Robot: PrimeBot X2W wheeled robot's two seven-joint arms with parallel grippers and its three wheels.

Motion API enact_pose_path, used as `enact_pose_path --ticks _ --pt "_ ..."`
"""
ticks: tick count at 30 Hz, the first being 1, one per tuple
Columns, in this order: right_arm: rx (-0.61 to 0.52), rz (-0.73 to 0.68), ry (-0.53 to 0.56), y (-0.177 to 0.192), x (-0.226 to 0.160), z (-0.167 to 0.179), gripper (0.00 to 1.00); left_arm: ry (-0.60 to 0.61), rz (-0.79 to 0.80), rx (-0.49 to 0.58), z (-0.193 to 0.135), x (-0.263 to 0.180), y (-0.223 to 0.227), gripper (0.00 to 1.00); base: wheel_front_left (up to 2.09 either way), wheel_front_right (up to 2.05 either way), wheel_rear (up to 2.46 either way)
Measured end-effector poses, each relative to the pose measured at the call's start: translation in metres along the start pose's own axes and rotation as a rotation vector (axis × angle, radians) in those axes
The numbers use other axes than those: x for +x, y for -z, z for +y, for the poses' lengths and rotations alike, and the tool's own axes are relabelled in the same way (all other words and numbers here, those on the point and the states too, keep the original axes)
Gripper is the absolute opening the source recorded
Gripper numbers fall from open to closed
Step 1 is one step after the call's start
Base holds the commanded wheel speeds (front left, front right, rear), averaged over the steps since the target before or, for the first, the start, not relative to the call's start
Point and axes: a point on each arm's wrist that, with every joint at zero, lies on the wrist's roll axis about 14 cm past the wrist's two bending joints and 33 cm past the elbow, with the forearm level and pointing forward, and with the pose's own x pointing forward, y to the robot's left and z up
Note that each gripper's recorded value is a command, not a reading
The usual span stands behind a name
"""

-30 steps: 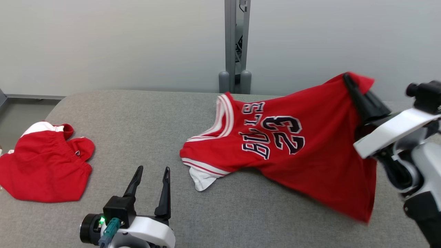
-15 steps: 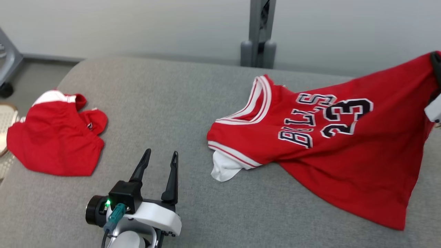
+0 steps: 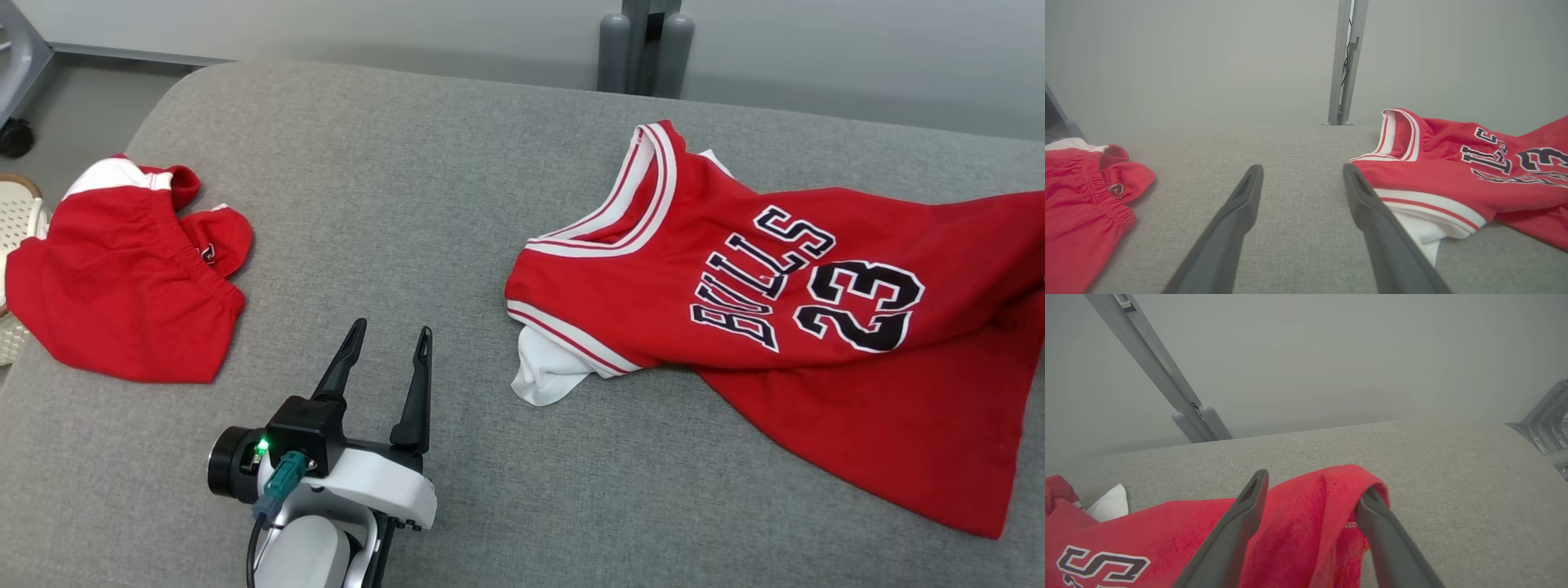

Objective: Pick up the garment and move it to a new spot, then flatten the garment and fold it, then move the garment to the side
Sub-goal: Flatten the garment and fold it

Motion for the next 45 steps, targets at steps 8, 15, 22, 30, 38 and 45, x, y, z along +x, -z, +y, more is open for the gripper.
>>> enact_pose_path --ticks 8,15,22,30,38,45 --pt "-0.033 0.038 0.130 -0.010 -0.018 -0.054 1.00 0.027 -0.014 0.000 -0.009 0.003 -0.005 1.00 0.00 0.00 0.00" --pt "-0.061 -0.046 0.143 -0.031 -0.038 -0.058 1.00 0.054 -0.037 -0.010 -0.019 0.001 -0.013 1.00 0.00 0.00 0.00" --pt "-0.014 -0.291 0.075 -0.060 -0.064 -0.029 1.00 0.087 -0.064 -0.024 -0.033 -0.002 -0.022 1.00 0.00 0.00 0.00" --pt "0.091 -0.374 0.041 -0.023 -0.108 -0.030 1.00 0.152 -0.083 -0.032 -0.057 -0.003 -0.028 1.00 0.00 0.00 0.00" --pt "0.148 -0.340 0.016 0.048 -0.146 -0.016 1.00 0.175 -0.069 -0.028 -0.065 -0.001 -0.023 1.00 0.00 0.00 0.00" --pt "0.166 -0.323 0.006 0.066 -0.153 -0.004 1.00 0.180 -0.033 -0.012 -0.064 -0.002 -0.010 1.00 0.00 0.00 0.00"
